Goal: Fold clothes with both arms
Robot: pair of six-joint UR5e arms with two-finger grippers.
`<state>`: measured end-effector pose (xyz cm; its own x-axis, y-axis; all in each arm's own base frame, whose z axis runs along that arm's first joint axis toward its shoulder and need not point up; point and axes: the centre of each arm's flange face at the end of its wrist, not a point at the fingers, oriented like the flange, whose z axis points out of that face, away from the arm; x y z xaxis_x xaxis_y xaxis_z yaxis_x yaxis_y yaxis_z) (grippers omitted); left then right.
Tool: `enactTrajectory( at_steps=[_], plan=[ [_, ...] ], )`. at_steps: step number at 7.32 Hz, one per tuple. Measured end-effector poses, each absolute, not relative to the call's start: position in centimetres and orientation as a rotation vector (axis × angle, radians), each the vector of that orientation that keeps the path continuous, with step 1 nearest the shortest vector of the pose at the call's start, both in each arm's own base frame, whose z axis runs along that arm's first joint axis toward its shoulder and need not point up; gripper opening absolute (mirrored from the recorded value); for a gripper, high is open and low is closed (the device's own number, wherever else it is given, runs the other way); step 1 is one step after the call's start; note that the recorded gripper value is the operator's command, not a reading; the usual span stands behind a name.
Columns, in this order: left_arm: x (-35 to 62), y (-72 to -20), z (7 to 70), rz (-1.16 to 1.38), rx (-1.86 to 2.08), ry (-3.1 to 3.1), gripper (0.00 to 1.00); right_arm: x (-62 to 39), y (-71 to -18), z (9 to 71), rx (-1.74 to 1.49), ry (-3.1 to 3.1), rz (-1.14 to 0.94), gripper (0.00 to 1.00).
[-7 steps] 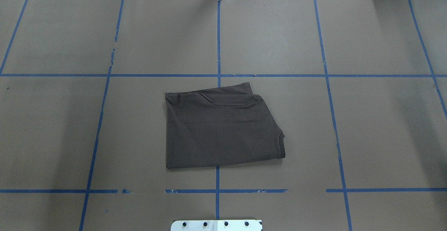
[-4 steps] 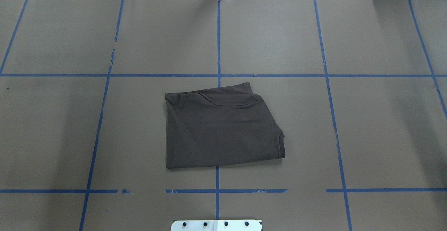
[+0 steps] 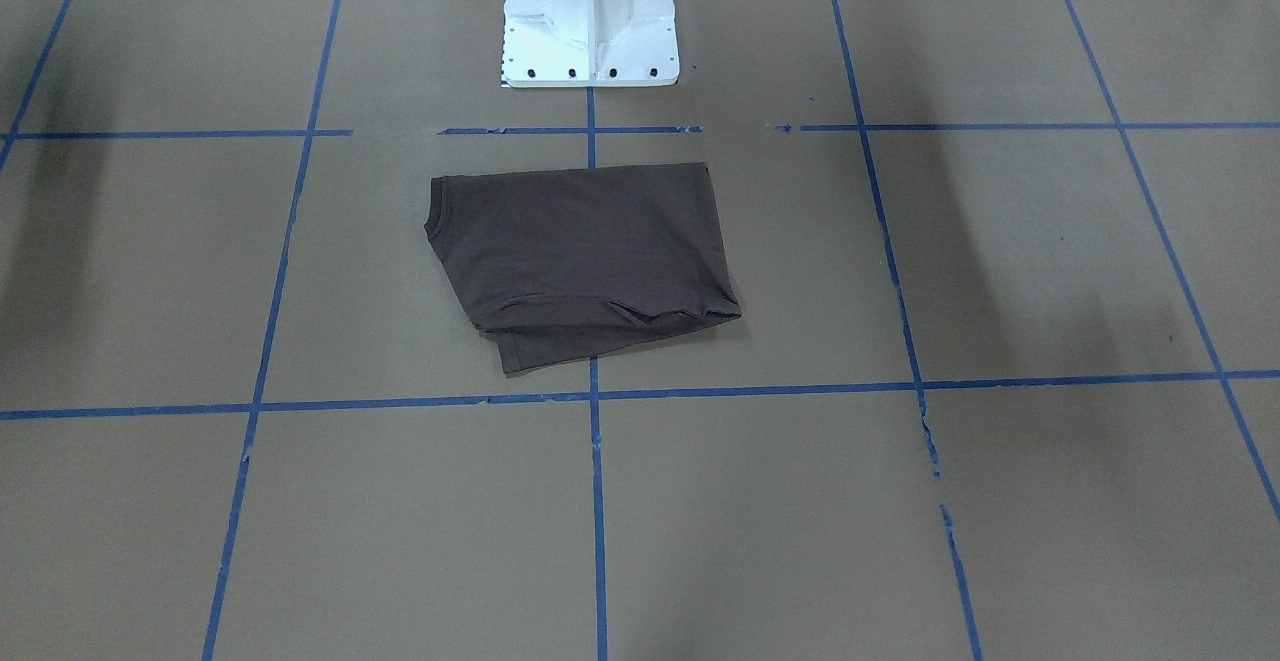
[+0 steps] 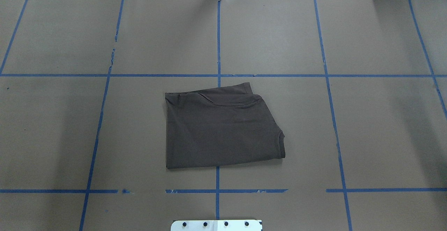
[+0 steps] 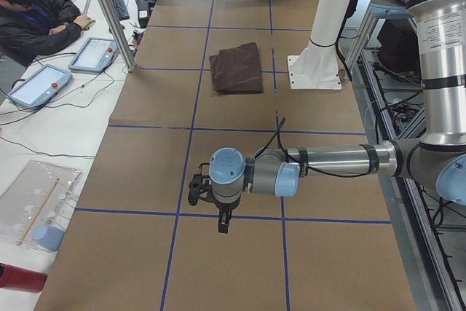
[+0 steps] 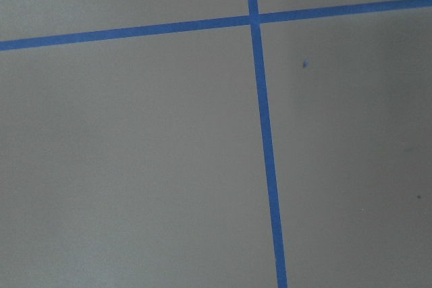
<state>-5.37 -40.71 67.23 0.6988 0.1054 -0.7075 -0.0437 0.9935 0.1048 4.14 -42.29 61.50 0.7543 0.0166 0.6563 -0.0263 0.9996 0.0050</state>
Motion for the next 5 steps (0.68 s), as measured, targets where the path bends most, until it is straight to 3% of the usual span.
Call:
enactTrajectory(
  at_steps=[5],
  plan=[
    [-5.40, -40.72, 67.22, 0.084, 0.084, 0.789, 1.00, 4.15, -42.21, 61.66, 0.011, -0.716, 0.025, 1.00]
  ],
)
